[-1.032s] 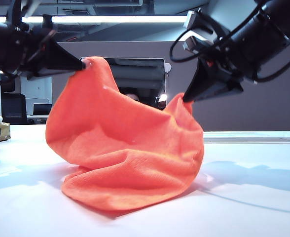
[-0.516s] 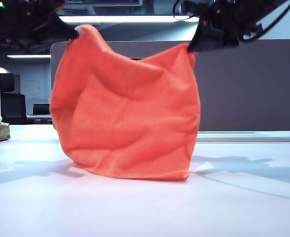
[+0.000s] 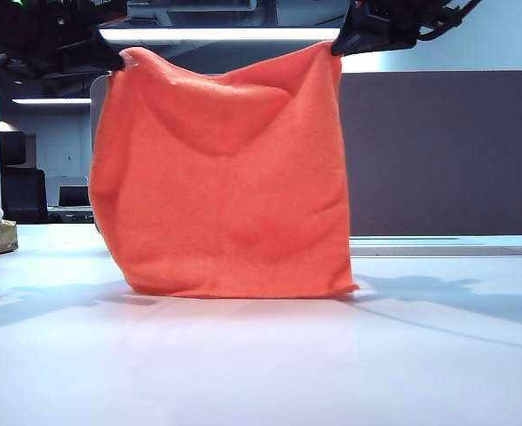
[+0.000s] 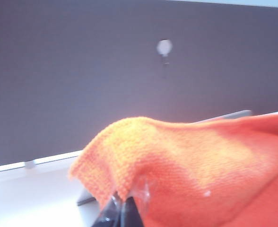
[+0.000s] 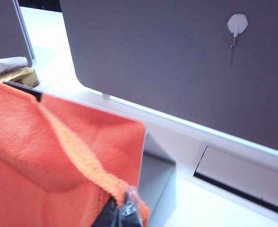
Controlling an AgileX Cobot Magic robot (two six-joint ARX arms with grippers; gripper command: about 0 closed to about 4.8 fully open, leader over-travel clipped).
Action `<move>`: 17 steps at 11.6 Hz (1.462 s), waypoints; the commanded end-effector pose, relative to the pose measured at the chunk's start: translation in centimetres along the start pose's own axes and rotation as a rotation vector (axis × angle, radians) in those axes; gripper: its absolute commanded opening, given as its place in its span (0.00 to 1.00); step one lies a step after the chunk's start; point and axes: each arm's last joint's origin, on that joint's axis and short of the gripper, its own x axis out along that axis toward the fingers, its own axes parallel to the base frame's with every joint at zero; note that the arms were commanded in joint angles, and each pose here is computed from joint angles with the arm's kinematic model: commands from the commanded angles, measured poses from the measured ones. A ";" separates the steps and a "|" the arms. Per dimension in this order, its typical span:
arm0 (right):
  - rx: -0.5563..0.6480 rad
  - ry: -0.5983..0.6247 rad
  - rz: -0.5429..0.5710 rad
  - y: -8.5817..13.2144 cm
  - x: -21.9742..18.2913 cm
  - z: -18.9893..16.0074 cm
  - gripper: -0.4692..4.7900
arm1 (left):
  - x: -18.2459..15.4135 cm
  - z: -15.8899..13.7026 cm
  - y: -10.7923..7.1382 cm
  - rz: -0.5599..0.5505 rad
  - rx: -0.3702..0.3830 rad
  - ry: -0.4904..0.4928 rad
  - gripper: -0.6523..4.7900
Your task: Pick up the cloth from the table and use it to cover the mirror.
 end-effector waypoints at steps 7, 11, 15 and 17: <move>-0.033 -0.048 -0.048 -0.6 4.2 2.6 0.09 | 2.8 1.4 1.0 0.138 0.082 0.013 0.11; -0.027 -0.048 -0.098 -2.1 4.4 2.8 0.09 | 4.7 2.6 1.2 0.138 0.105 0.024 0.11; -0.027 -0.025 -0.073 -2.4 7.0 3.5 0.09 | 5.3 2.1 2.9 0.216 0.096 0.079 0.11; -0.026 0.000 -0.069 -2.5 7.8 2.9 0.09 | 5.2 2.0 3.8 0.212 0.096 0.085 0.11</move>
